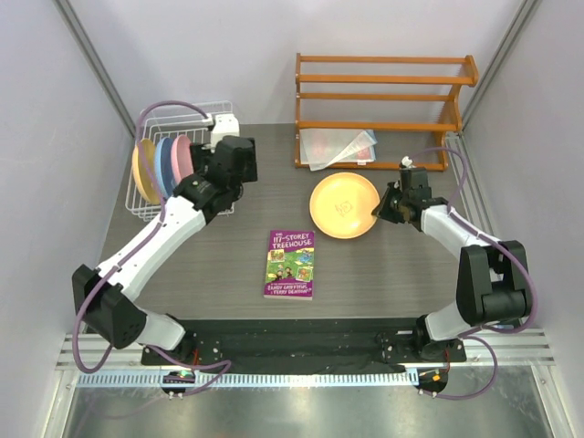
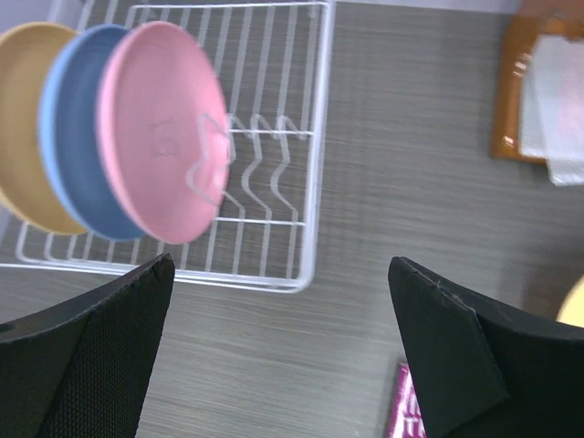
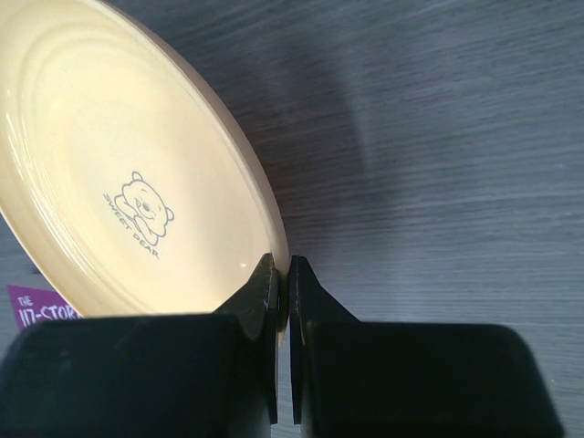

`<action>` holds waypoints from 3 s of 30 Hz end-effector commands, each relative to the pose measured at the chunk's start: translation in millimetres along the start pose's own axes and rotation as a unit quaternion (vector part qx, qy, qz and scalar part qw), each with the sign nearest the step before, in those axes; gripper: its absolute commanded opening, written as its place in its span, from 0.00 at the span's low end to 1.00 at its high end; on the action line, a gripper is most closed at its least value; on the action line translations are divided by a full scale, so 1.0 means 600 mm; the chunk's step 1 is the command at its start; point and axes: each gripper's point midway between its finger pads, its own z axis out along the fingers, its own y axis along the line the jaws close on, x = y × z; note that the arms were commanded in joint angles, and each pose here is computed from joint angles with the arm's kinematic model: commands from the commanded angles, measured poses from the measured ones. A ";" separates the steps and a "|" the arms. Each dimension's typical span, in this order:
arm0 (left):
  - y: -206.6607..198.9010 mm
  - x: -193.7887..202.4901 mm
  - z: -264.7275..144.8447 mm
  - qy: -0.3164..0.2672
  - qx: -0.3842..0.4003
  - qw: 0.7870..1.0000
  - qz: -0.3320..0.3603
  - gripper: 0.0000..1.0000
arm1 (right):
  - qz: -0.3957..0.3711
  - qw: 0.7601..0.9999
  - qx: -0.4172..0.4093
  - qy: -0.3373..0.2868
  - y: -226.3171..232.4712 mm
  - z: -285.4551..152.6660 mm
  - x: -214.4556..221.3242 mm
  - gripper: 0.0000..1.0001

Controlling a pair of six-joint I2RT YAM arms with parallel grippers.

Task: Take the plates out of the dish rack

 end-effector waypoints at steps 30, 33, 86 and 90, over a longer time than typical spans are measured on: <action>0.185 0.002 0.111 -0.005 -0.181 0.983 -0.023 0.90 | -0.041 0.990 0.116 -0.062 -0.058 -0.066 -0.050 0.56; 0.197 0.002 0.127 -0.007 -0.192 0.981 -0.030 0.87 | -0.044 0.990 0.109 -0.071 -0.052 -0.076 -0.055 0.56; 0.269 -0.075 0.110 -0.027 -0.276 0.961 -0.018 0.00 | -0.046 0.994 0.084 -0.052 -0.039 -0.055 -0.049 0.56; 0.239 -0.086 0.088 -0.029 -0.231 0.972 -0.033 0.00 | -0.046 0.995 0.061 -0.057 -0.020 -0.064 -0.055 0.56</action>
